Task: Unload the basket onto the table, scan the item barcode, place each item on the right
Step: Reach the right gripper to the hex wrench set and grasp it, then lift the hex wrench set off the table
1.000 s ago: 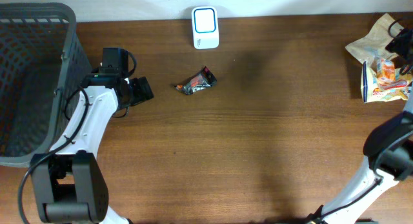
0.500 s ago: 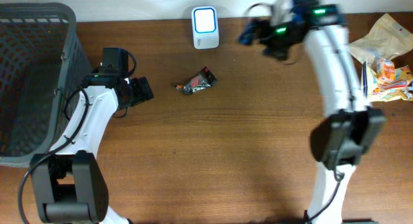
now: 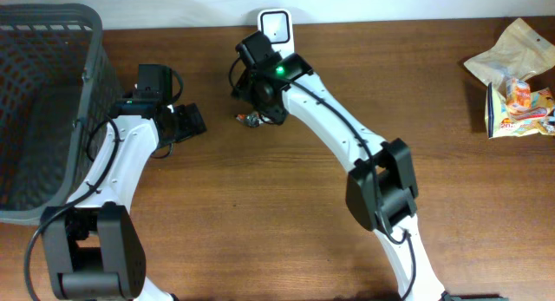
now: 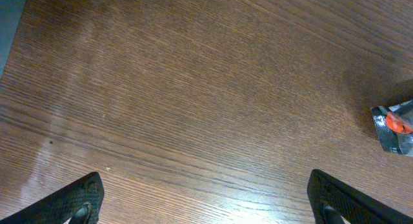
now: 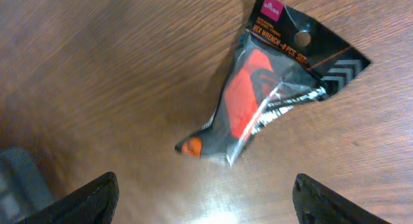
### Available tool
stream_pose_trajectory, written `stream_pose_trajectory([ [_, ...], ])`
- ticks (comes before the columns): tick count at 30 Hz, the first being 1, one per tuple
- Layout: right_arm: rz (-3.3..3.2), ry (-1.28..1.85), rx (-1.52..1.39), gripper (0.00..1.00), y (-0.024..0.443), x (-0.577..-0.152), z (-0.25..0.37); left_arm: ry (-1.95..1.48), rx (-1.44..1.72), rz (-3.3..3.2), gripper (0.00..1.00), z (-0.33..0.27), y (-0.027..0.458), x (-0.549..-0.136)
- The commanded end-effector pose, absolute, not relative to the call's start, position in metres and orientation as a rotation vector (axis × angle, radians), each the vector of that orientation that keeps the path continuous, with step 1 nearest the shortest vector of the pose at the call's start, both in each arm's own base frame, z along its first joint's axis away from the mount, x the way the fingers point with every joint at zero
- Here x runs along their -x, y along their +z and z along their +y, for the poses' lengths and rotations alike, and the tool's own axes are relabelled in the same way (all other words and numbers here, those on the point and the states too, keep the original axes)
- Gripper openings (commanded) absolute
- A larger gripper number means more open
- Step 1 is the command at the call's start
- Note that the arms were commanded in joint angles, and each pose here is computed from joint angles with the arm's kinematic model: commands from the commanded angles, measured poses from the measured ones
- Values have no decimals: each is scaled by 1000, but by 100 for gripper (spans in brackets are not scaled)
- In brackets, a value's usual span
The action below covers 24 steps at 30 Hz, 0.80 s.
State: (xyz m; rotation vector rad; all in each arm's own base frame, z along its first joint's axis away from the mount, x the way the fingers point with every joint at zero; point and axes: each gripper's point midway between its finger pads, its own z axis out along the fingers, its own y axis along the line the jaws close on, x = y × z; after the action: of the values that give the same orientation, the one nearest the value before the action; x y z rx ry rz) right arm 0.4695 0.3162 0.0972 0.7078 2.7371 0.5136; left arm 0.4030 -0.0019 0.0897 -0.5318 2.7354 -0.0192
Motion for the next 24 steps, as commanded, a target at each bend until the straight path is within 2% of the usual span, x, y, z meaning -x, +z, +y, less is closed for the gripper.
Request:
stream_pose_trajectory([
  [1, 2703, 456, -852, 85, 59, -479, 317, -15, 539, 2698, 99, 0, 102, -407],
  [5, 2707, 438, -871, 83, 43, -482, 317, -15, 539, 2698, 99, 0, 102, -407],
  [7, 2706, 339, -884, 74, 27, -481, 306, -15, 539, 2698, 99, 0, 102, -407],
  [8, 2716, 298, -891, 73, 23, -478, 300, -15, 539, 2699, 99, 0, 102, -407],
  [13, 2850, 39, -963, 72, 10, -447, 248, -15, 539, 2699, 99, 0, 102, -407],
  [15, 2943, 5, -855, 72, 13, -440, 232, -15, 539, 2698, 99, 0, 102, -407],
  [18, 2998, 24, -469, 73, 29, -451, 221, -15, 539, 2698, 99, 0, 102, -407],
  [21, 2910, 57, 187, 77, 42, -480, 226, -15, 539, 2699, 99, 0, 102, -407],
  [24, 2796, 14, 641, 77, 46, -490, 231, -15, 539, 2698, 99, 0, 102, -407],
])
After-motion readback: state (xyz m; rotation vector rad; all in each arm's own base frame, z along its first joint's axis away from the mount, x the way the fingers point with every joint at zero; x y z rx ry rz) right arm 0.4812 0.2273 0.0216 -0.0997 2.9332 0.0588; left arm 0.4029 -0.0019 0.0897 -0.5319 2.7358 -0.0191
